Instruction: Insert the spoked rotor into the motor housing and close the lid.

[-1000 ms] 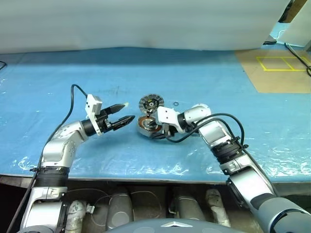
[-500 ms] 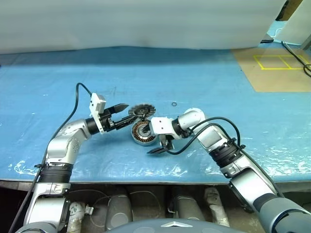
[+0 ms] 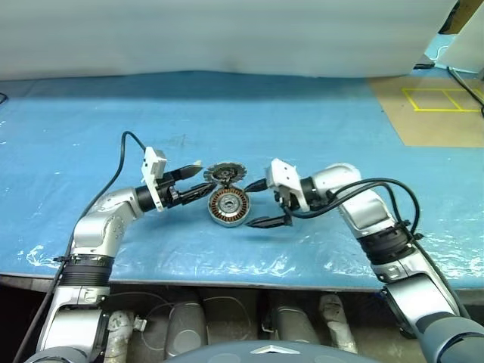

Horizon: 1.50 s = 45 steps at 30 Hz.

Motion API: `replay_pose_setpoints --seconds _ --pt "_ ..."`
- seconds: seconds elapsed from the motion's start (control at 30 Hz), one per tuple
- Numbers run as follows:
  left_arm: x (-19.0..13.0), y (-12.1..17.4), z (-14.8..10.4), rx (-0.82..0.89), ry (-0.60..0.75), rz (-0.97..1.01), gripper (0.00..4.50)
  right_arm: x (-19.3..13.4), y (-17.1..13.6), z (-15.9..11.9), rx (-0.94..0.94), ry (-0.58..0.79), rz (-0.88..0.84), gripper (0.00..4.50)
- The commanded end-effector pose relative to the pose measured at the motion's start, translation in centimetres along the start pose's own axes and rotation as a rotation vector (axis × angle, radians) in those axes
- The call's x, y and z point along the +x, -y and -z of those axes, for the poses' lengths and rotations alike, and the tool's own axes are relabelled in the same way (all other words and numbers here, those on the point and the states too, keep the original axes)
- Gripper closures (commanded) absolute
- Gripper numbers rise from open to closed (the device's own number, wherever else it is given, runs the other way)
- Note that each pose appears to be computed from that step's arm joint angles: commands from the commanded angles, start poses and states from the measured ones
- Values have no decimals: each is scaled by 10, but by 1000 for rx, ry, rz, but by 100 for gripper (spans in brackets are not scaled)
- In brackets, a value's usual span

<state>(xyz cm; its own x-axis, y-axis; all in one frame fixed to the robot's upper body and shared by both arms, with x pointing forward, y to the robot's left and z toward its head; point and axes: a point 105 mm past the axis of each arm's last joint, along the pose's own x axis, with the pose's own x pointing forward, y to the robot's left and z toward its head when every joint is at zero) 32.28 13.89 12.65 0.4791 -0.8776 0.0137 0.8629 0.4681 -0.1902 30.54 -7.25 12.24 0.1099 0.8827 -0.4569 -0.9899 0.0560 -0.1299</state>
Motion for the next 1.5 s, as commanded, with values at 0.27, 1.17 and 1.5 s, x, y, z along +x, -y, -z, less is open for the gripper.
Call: replay_pose_setpoints --seconds 0.27,1.17,1.5 --pt "-12 8 9 16 -73 22 0 -56 88 13 58 18 522 2" --pt "-4 12 9 24 -76 47 0 -34 130 70 186 -205 622 2" --pt "-4 12 8 29 -82 49 0 -30 128 75 199 -211 623 20"
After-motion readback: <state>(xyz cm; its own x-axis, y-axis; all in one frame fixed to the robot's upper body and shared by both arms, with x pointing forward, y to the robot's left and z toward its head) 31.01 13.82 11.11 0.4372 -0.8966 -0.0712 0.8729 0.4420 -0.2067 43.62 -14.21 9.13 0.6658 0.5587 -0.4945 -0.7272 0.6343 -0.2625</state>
